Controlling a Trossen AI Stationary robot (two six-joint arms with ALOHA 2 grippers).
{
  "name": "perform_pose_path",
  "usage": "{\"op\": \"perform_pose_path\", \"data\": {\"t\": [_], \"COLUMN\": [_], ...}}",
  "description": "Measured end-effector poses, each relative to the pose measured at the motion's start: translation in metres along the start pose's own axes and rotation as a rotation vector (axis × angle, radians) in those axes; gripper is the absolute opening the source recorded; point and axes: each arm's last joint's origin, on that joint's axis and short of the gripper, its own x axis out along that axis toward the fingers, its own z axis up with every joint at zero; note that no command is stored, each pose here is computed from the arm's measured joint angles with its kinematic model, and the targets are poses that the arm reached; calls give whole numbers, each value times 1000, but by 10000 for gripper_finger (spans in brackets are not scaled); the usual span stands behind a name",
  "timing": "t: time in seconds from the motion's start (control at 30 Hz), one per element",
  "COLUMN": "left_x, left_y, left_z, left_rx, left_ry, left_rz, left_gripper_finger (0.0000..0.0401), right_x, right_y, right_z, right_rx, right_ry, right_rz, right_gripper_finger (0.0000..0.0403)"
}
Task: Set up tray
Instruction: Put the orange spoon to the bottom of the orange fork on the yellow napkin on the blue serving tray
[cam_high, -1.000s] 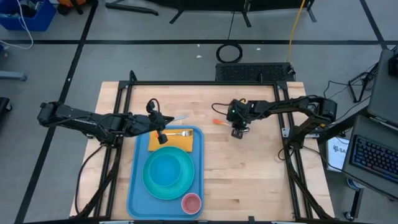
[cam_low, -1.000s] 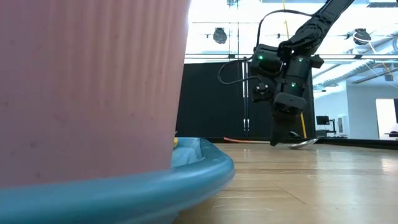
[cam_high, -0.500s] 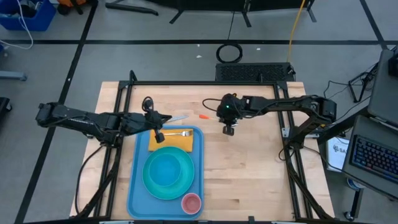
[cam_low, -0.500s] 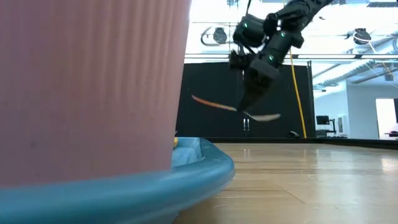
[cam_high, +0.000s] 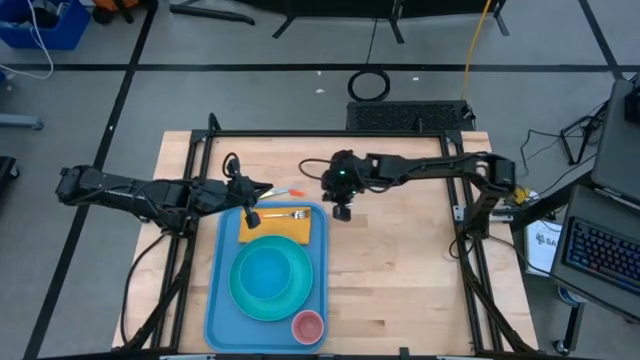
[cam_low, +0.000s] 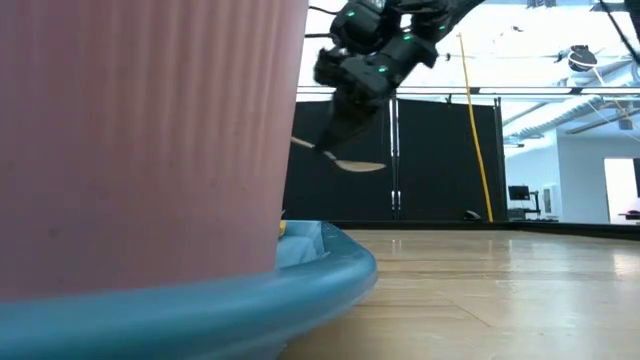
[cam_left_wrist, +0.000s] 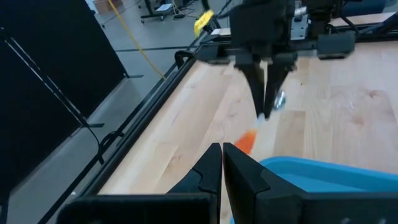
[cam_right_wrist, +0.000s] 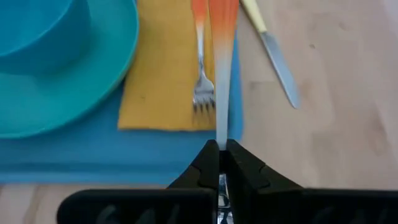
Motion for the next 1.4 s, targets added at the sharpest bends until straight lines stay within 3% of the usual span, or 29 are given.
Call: {"op": "perform_pose_path", "data": {"t": [0.2, 0.6, 1.4], "left_x": [0, 0, 0], "left_y": [0, 0, 0], "left_z": [0, -1, 0], "left_rx": [5, 6, 5], "left_ry": [5, 7, 5], "left_rz": [-1, 1, 2], "left_gripper_finger": [21, 21, 21], "right_x": [28, 67, 119], "right_y": [4, 16, 23], "right_z": [20, 50, 61], "right_rx": [-34, -119, -11], "right_ry": [2, 26, 40], "right_rz": [106, 193, 260], "right_gripper_finger": [0, 0, 0]}}
